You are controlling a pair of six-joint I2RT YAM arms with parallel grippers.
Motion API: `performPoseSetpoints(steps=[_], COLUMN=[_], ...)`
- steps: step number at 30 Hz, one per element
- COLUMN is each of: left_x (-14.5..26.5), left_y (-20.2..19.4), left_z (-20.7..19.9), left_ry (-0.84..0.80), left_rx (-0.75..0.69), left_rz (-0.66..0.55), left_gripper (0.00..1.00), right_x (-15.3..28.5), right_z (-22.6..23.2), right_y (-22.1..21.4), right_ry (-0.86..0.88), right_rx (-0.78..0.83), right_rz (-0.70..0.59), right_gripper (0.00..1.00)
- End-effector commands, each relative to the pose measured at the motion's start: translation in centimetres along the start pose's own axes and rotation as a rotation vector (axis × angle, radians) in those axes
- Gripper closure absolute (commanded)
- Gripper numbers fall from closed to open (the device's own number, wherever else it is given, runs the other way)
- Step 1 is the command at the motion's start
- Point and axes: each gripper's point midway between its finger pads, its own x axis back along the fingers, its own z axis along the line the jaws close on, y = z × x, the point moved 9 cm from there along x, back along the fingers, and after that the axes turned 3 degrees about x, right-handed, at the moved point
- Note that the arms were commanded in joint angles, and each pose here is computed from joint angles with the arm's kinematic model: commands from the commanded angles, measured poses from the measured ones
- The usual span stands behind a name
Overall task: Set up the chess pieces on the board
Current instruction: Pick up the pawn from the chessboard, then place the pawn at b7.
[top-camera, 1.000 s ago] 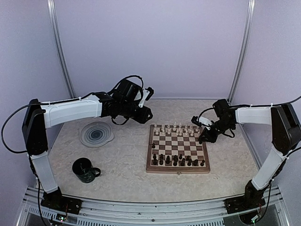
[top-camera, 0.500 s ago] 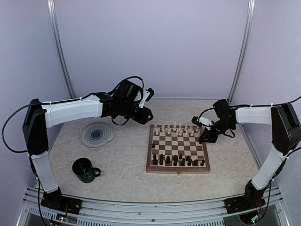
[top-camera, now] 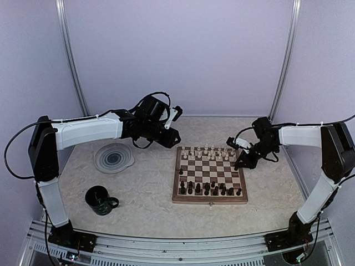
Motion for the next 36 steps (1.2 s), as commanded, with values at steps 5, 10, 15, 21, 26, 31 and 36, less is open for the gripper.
performPoseSetpoints(steps=[5,10,15,21,26,31,36], left_x=[0.1,0.1,0.3,0.4,0.4,0.4,0.4], left_y=[0.9,0.8,0.9,1.0,1.0,0.9,0.9], left_z=[0.5,0.5,0.5,0.6,0.6,0.6,0.6], left_ry=[-0.002,-0.005,0.0,0.002,0.003,0.002,0.002], left_rx=[0.013,0.015,0.014,0.013,0.012,0.013,0.014], left_rz=[-0.018,-0.017,-0.021,-0.023,-0.022,-0.02,-0.02], left_gripper=[0.59,0.59,0.59,0.59,0.59,0.59,0.59], right_x=[2.8,2.0,0.9,-0.1,-0.6,-0.9,-1.3], right_z=[4.3,6.2,7.6,8.4,8.5,8.2,8.0], right_y=[1.5,1.3,0.9,0.2,-0.4,-0.4,-0.3], right_ry=[0.152,0.245,0.322,0.347,0.327,0.296,0.281], right_rx=[0.113,0.157,0.188,0.204,0.21,0.208,0.207], right_rz=[-0.141,-0.119,-0.073,-0.01,0.023,0.036,0.047], right_gripper=[0.9,0.9,0.9,0.9,0.9,0.89,0.89])
